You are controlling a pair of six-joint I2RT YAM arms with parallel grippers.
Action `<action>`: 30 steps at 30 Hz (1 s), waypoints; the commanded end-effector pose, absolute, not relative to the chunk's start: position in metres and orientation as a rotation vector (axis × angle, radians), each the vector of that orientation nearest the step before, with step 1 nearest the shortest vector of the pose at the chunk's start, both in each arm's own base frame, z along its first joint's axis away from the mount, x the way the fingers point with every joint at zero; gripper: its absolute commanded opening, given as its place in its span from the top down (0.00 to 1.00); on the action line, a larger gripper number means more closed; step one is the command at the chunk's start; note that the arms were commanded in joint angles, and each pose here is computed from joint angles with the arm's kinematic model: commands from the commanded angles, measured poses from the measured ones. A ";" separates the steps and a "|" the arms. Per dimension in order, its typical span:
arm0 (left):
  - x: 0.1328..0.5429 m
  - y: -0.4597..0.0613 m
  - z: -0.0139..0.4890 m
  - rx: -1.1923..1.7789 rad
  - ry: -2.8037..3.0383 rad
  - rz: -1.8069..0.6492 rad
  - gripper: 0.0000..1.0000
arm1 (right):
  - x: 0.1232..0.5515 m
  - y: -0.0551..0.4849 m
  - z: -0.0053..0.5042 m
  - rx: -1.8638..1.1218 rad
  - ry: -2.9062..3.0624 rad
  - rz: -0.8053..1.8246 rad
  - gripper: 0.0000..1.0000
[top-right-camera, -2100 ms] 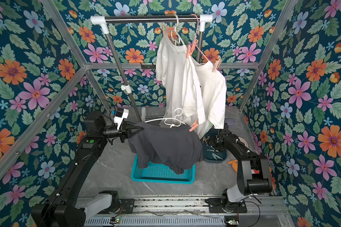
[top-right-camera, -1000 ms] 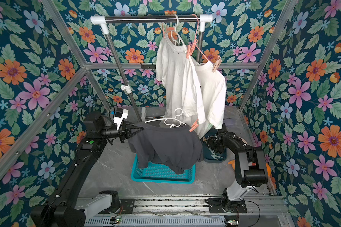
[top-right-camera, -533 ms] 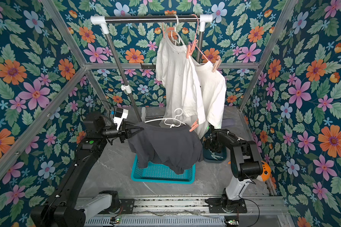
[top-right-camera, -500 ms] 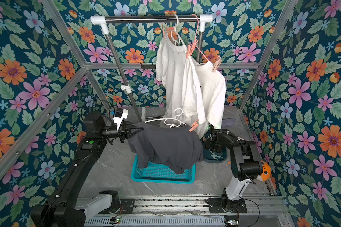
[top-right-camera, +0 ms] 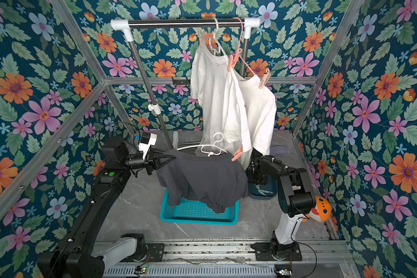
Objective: Use clothespins to secure the t-shirt on both sides of the hanger
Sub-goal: Pick up the clothespin from the storage box.
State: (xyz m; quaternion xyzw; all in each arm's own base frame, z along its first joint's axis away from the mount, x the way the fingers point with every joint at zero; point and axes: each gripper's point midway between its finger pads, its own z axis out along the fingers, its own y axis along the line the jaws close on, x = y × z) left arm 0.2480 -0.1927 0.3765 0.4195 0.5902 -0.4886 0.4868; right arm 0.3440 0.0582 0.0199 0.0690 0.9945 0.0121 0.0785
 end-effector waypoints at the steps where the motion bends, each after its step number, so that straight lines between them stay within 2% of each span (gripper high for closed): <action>1: 0.245 -0.193 0.386 1.047 1.387 -1.168 1.00 | 0.335 0.053 0.015 0.216 3.016 -0.011 0.49; 11: 0.245 -0.193 0.385 1.047 1.387 -1.165 1.00 | 0.328 0.046 0.016 0.240 3.026 -0.062 0.64; 22: 0.245 -0.193 0.386 1.048 1.385 -1.168 1.00 | 0.311 0.047 0.016 0.265 3.027 -0.037 0.66; 24: 0.245 -0.193 0.386 1.048 1.384 -1.167 1.00 | 0.314 0.049 0.016 0.263 3.030 -0.029 0.69; 27: 0.244 -0.193 0.386 1.048 1.384 -1.167 1.00 | 0.310 0.052 0.014 0.263 3.060 -0.006 0.79; 30: 0.245 -0.193 0.387 1.048 1.383 -1.164 1.00 | 0.303 0.050 0.012 0.267 3.064 -0.021 0.81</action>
